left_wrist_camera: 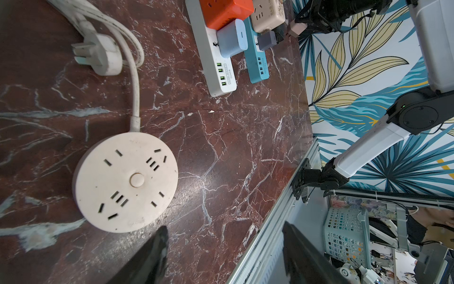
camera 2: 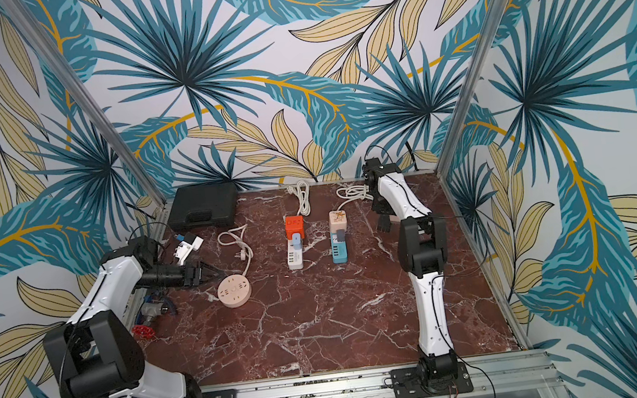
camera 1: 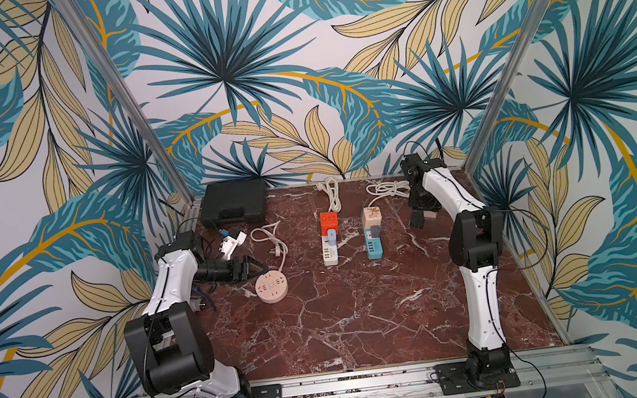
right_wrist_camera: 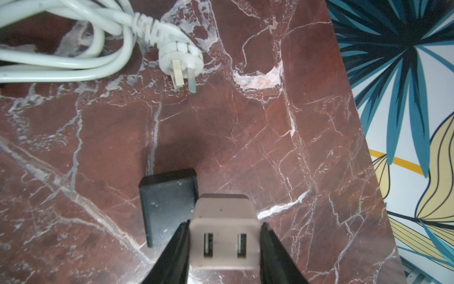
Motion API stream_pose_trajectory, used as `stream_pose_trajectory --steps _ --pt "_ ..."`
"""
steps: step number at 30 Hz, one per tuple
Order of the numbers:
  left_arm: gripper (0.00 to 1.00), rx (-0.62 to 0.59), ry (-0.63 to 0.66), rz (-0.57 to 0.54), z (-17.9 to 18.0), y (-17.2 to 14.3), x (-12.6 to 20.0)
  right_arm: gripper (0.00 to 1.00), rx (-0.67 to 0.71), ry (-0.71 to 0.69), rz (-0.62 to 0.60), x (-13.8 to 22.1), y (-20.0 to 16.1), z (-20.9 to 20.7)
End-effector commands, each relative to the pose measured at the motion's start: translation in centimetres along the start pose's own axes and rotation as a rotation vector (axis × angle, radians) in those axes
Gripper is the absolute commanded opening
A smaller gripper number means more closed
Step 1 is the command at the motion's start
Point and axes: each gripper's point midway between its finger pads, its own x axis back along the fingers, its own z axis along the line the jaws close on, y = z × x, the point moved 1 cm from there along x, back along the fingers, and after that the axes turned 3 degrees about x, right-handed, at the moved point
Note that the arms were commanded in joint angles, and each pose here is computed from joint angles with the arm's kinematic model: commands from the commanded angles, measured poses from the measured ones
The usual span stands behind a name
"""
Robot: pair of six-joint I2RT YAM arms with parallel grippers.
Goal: Pull the plug off the socket
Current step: Place the plug at the center of the board.
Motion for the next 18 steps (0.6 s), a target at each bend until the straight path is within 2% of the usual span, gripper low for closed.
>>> stream_pose_trajectory --steps 1,4,15,16,18 --pt "0.75 0.004 -0.007 0.000 0.1 -0.4 -0.1 0.00 -0.035 -0.043 0.016 -1.4 0.2 -1.4" --pt "0.75 0.003 -0.006 -0.001 0.1 -0.4 -0.1 0.00 -0.033 -0.047 0.028 -2.3 0.5 -2.4" --pt "0.75 -0.002 -0.001 -0.005 0.0 -0.5 0.0 0.00 -0.056 -0.038 0.067 -3.6 0.8 -2.0" --pt "0.75 -0.002 -0.002 -0.005 0.0 -0.5 0.0 0.05 -0.054 -0.038 0.068 -3.8 0.9 -1.9" --pt "0.75 0.001 -0.004 -0.003 0.0 -0.5 -0.1 0.09 -0.054 -0.040 0.081 -4.4 0.8 -1.7"
